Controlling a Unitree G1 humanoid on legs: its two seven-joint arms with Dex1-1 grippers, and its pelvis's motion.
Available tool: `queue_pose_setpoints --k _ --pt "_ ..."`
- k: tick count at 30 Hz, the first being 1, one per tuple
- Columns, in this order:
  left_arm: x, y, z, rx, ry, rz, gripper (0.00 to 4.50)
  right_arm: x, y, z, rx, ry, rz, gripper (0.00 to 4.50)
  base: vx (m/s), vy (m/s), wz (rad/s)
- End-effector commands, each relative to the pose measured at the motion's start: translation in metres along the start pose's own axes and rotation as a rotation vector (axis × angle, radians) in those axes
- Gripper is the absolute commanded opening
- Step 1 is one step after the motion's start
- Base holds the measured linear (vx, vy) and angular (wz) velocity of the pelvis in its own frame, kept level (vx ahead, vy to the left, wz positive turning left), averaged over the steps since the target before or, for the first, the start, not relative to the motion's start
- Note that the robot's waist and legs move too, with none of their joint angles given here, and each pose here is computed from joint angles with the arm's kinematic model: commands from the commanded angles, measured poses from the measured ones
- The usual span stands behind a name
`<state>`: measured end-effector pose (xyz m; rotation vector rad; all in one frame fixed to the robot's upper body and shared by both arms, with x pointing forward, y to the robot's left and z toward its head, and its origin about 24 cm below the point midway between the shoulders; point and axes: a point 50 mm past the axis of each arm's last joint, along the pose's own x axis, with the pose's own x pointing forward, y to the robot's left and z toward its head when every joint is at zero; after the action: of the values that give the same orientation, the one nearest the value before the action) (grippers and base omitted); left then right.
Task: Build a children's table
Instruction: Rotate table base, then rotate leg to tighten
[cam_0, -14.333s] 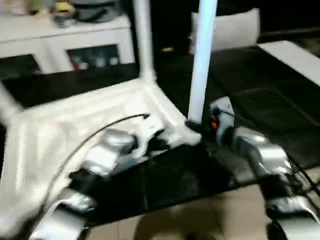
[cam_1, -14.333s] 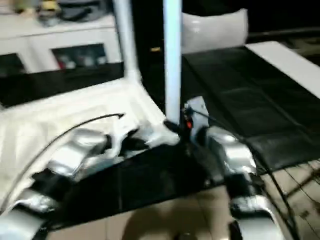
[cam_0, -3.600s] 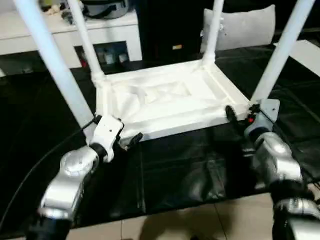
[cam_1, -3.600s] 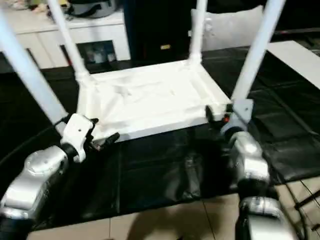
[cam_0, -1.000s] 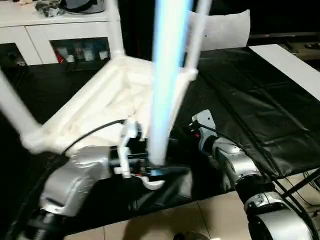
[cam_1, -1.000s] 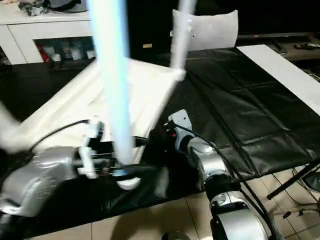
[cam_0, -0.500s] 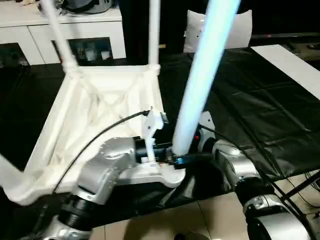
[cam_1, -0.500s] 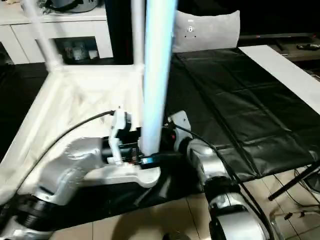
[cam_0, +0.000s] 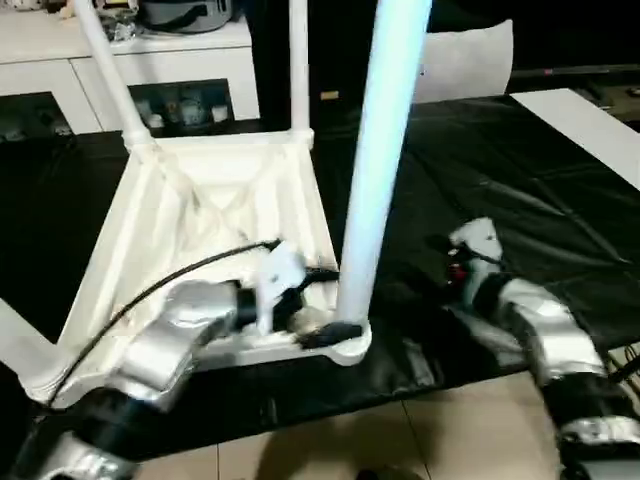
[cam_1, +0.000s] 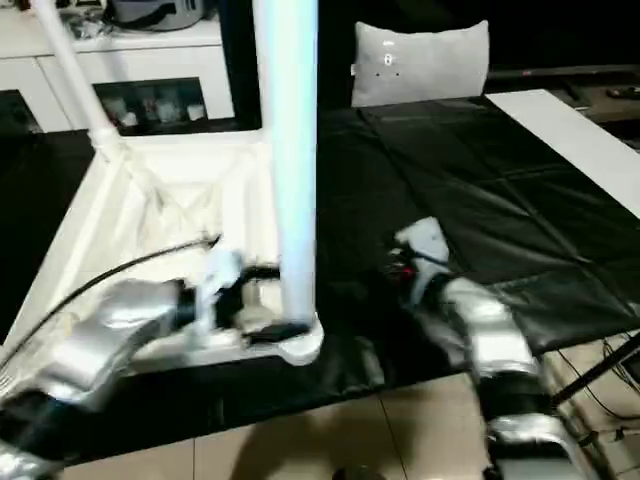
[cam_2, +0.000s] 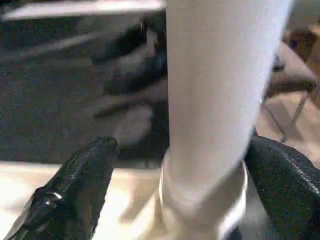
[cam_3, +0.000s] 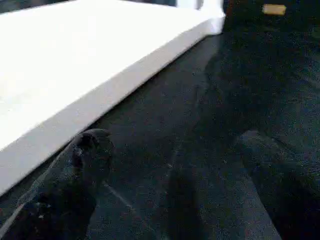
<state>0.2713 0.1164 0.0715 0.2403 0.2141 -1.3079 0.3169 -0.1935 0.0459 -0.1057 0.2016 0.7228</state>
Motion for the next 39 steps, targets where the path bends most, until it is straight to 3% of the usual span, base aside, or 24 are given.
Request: queue_pose_setpoints --k 1,3,10,14,16,26,33,39 --pt "-0.008 -0.002 -0.004 0.002 0.055 -0.036 4.45 -0.005 -0.002 0.006 -0.028 -0.008 0.014 4.5 0.0 0.0 0.0" --pt "-0.017 -0.004 -0.012 -0.022 0.138 -0.058 4.29 -0.013 0.002 0.008 -0.043 0.013 0.062 4.5 0.0 0.0 0.0" --pt "-0.02 0.002 -0.022 0.003 0.2 0.001 3.7 -0.021 0.018 0.018 -0.019 -0.017 0.169 4.5 0.0 0.0 0.0" --pt "-0.021 0.003 -0.024 0.009 0.221 -0.01 3.3 -0.022 0.024 0.021 -0.061 -0.018 0.211 4.5 0.0 0.0 0.0" --pt "-0.021 0.005 -0.025 0.01 0.241 -0.024 3.15 -0.029 0.029 0.016 -0.074 0.038 0.29 4.5 0.0 0.0 0.0" --pt "-0.026 0.0 -0.026 -0.048 0.259 -0.076 2.36 -0.051 0.031 0.017 -0.088 0.136 0.417 4.5 0.0 0.0 0.0" --pt "-0.033 -0.001 -0.035 -0.067 0.335 -0.071 1.88 -0.049 0.033 0.019 -0.085 0.137 0.424 4.5 0.0 0.0 0.0" --pt "-0.034 0.001 -0.035 -0.071 0.321 -0.064 1.47 -0.048 0.039 0.02 -0.066 0.127 0.457 4.5 0.0 0.0 0.0"
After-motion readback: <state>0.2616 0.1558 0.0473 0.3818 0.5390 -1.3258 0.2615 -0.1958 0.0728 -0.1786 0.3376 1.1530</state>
